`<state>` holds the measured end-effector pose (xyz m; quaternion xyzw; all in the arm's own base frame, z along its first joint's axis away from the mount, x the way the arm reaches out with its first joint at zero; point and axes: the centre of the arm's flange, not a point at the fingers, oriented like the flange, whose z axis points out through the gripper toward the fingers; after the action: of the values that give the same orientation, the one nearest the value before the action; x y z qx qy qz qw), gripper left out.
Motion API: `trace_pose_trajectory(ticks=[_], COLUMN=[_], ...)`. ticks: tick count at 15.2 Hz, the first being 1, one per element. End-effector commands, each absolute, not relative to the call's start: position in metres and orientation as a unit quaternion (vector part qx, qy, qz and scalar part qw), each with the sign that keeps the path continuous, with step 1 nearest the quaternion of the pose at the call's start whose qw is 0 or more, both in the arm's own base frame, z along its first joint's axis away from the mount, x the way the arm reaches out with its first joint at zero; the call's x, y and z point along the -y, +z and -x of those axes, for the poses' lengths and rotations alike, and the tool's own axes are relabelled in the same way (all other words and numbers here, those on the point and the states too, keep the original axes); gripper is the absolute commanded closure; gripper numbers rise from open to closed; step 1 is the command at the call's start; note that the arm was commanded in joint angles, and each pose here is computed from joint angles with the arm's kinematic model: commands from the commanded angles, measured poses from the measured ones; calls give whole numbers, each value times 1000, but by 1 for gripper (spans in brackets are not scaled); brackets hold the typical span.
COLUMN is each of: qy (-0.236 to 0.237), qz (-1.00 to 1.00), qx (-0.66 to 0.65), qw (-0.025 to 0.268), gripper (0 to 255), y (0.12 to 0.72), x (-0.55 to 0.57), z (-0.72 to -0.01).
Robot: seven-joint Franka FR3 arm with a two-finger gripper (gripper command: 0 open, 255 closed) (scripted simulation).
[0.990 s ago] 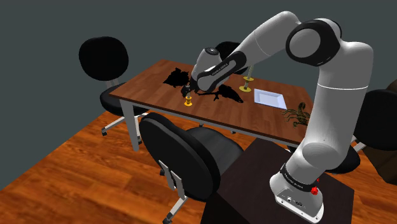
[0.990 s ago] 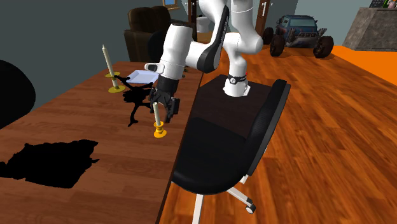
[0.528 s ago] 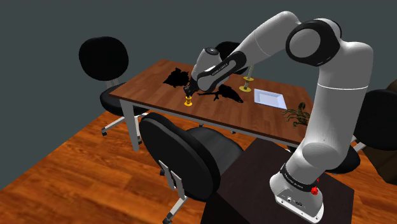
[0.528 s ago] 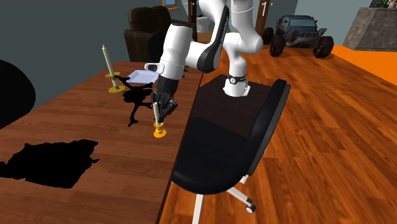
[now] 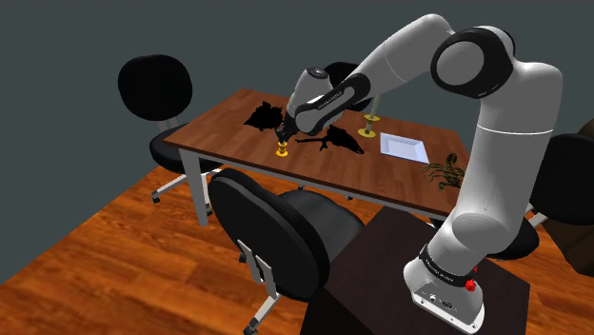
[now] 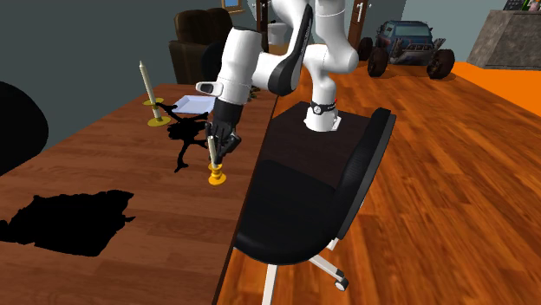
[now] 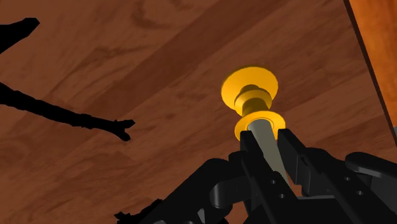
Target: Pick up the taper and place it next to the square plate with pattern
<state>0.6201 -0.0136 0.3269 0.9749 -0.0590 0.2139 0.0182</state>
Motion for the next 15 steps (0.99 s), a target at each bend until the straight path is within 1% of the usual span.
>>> trace_pose_trajectory(ticks=[1, 15], qy=[214, 214], qz=[-975, -975], qx=[59, 59], qw=[18, 18], gripper=[255, 255], y=[337, 411], x=[13, 13], z=[-620, -620])
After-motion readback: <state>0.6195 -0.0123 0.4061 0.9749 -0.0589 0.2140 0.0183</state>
